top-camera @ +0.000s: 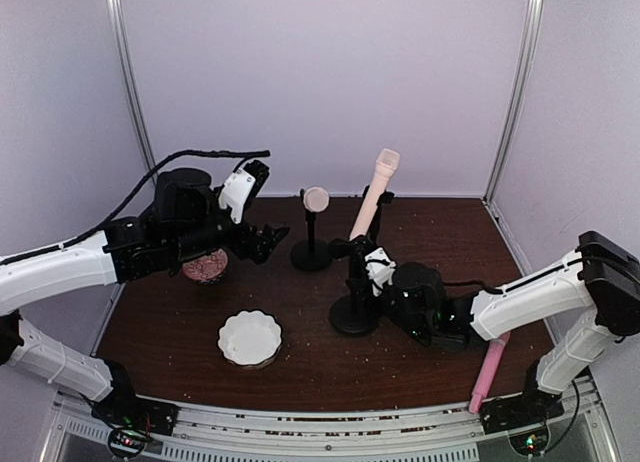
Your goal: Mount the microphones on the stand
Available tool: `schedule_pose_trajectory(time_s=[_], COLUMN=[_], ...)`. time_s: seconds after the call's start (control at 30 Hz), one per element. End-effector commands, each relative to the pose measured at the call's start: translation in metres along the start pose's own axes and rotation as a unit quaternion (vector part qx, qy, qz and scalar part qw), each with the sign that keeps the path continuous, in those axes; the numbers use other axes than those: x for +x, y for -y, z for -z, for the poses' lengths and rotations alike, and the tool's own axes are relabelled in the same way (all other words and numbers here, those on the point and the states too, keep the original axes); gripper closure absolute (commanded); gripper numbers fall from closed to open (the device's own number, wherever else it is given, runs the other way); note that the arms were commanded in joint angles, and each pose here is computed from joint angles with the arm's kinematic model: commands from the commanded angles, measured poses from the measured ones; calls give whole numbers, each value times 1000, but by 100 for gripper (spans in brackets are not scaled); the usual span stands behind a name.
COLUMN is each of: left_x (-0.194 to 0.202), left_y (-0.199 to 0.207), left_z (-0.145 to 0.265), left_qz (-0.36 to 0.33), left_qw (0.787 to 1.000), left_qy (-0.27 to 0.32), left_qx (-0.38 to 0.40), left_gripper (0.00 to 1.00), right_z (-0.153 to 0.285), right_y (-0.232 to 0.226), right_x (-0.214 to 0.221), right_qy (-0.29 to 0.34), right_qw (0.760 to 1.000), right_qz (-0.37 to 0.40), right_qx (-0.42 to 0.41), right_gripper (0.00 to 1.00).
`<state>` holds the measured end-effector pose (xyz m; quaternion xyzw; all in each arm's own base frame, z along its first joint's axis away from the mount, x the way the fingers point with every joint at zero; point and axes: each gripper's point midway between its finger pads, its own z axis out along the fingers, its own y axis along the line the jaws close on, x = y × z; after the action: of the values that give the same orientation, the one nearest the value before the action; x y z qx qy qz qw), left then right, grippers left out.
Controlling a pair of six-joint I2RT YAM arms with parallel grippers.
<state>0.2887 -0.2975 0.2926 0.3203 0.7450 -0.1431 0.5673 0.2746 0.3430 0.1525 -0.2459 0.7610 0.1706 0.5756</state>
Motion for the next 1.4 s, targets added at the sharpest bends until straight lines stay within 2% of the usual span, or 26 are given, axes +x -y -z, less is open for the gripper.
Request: schedule_pose_trajectory(time_s=[0.0,0.2,0.33,0.47,0.6,0.77,0.83,0.97,1.07,1.37], left_x=[-10,-5,-4,-6,-14,-23,-25,-25,-25,-29], left_y=[-5,0,1,3,5,-4,-5,0,1,7], left_z=[6,3,3,7,15,28,32,32,32,35], left_qz=[18,19,15,16,11,-6,-5,-4,-4,6], left_qw=[1000,1000,1000,999,999,1000,999,999,999,998], left_qy=[21,9,1,-2,6,21,30,29,25,29], left_qx=[3,16,19,28,39,22,23,36,39,59], left_gripper=[2,2,2,2,2,2,2,2,2,2], right_z=[5,25,56,95,137,172,184,209,225,244], right_y=[-4,6,19,44,75,103,118,141,149,129], right_x=[-25,-20,-12,28,81,119,126,138,148,181], right_qy=[31,-4,-37,-116,-180,-192,-191,-203,-235,-344], right_qw=[999,998,995,980,949,910,898,868,844,782], right_qz=[-32,-56,-94,-155,-237,-330,-344,-370,-375,-415], right_qx=[-12,-8,-4,37,101,160,196,262,302,311], right_gripper=[71,47,43,43,43,38,35,37,40,45])
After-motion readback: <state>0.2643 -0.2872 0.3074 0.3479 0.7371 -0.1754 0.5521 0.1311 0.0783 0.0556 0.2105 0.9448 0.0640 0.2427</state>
